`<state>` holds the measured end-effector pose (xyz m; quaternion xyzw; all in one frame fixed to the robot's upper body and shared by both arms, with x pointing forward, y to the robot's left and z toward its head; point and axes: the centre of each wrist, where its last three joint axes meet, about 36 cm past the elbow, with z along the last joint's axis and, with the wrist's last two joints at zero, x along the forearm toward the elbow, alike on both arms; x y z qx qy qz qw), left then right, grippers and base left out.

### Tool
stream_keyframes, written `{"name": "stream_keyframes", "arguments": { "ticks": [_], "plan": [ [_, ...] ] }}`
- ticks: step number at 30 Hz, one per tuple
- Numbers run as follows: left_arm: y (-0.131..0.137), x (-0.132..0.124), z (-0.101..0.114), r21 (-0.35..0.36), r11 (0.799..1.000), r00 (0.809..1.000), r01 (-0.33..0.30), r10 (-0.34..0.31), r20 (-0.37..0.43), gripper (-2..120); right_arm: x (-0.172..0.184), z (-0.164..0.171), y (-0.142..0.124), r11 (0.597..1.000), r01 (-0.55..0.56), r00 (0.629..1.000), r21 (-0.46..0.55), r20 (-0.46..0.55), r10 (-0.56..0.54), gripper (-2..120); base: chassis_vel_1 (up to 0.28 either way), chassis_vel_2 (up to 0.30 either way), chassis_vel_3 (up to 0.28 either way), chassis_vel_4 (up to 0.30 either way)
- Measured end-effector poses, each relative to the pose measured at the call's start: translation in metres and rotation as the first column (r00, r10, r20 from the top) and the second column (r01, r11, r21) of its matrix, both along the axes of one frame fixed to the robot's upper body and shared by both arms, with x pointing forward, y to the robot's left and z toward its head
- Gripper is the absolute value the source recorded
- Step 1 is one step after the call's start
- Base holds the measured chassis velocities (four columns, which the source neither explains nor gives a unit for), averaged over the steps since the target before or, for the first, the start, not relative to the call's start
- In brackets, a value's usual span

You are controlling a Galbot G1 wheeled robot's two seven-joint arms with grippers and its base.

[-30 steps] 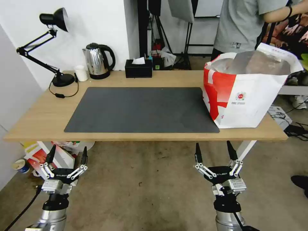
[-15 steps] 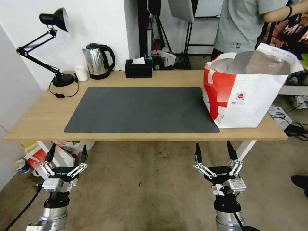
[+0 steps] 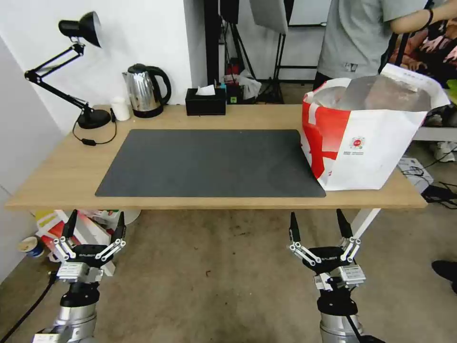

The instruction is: Pick up the trash from the table and place it into the takeout bag.

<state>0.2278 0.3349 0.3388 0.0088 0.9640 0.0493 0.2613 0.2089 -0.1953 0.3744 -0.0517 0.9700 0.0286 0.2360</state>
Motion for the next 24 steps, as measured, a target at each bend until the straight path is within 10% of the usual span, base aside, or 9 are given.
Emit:
{"name": "stream_keyframes", "arguments": {
  "ticks": [24],
  "plan": [
    [-0.0029,-0.0006,-0.0012,-0.006,1.0,1.0,-0.001,0.001,-0.002,100,0.0,0.0,0.0,1.0,0.0,1.0,0.0,0.0,0.0,100,0.0,0.0,0.0,0.0]
  ]
}}
